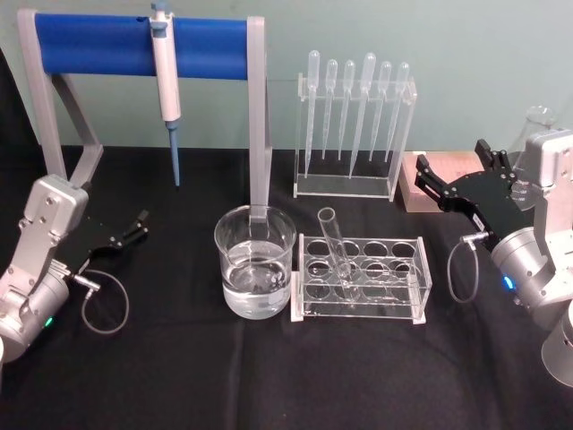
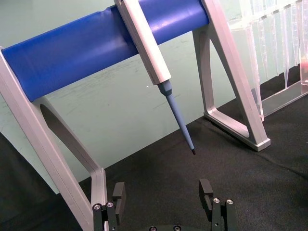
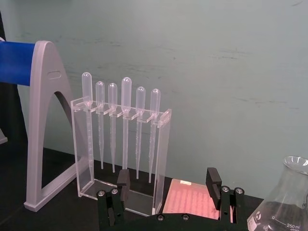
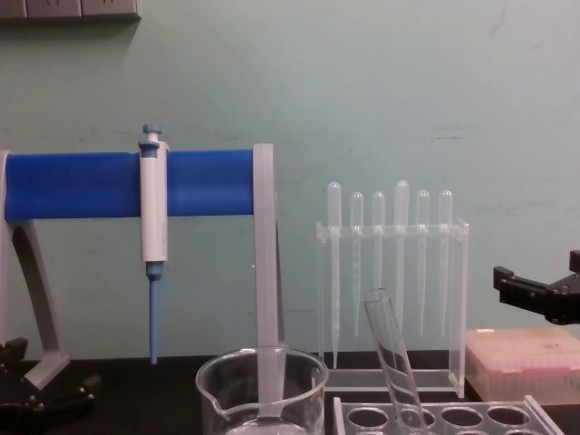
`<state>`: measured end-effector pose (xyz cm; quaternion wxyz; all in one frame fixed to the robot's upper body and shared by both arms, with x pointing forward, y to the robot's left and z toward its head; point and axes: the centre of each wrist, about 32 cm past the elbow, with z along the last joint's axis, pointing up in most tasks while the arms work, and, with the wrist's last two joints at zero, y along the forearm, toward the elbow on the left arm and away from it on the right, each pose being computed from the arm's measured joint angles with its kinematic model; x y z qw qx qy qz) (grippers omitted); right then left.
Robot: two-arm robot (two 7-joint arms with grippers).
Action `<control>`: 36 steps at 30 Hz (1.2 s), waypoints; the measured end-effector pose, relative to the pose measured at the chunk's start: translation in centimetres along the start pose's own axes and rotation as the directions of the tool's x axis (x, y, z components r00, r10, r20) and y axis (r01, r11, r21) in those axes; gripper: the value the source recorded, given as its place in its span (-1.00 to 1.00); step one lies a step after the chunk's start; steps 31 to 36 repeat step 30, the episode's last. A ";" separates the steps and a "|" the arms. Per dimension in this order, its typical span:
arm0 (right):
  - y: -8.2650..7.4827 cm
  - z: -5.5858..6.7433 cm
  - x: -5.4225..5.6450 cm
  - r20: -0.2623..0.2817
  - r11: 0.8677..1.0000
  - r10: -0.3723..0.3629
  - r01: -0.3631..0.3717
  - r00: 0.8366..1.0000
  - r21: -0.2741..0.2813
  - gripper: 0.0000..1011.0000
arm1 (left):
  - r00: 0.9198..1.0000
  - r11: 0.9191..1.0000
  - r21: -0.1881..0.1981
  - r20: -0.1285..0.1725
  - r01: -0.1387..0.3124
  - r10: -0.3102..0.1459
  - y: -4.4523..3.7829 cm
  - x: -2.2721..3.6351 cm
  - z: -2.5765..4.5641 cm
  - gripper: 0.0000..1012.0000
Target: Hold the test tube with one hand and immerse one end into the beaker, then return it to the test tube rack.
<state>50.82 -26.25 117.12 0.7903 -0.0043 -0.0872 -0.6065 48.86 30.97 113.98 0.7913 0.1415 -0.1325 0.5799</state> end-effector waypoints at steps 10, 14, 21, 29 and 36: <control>0.0 0.0 0.0 0.000 1.000 0.000 0.000 1.000 0.001 0.98 | 1.000 1.000 0.000 0.000 0.000 0.000 0.00 0.00 0.00 0.98; 0.0 0.0 0.0 0.000 1.000 0.000 0.000 1.000 0.002 0.98 | 1.000 1.000 0.000 0.000 0.000 0.000 0.00 0.00 0.00 0.98; 0.0 0.0 0.0 0.000 1.000 0.000 0.000 1.000 0.002 0.98 | 1.000 1.000 0.000 0.000 0.000 0.000 0.00 0.00 0.00 0.98; 0.0 0.0 0.0 0.000 1.000 -0.001 0.001 1.000 0.003 0.98 | 1.000 1.000 0.000 0.000 0.000 0.000 0.00 0.00 0.00 0.98; 0.0 0.0 0.0 0.000 1.000 -0.001 0.001 1.000 0.003 0.98 | 1.000 1.000 0.000 0.000 0.000 0.000 0.00 0.00 0.00 0.98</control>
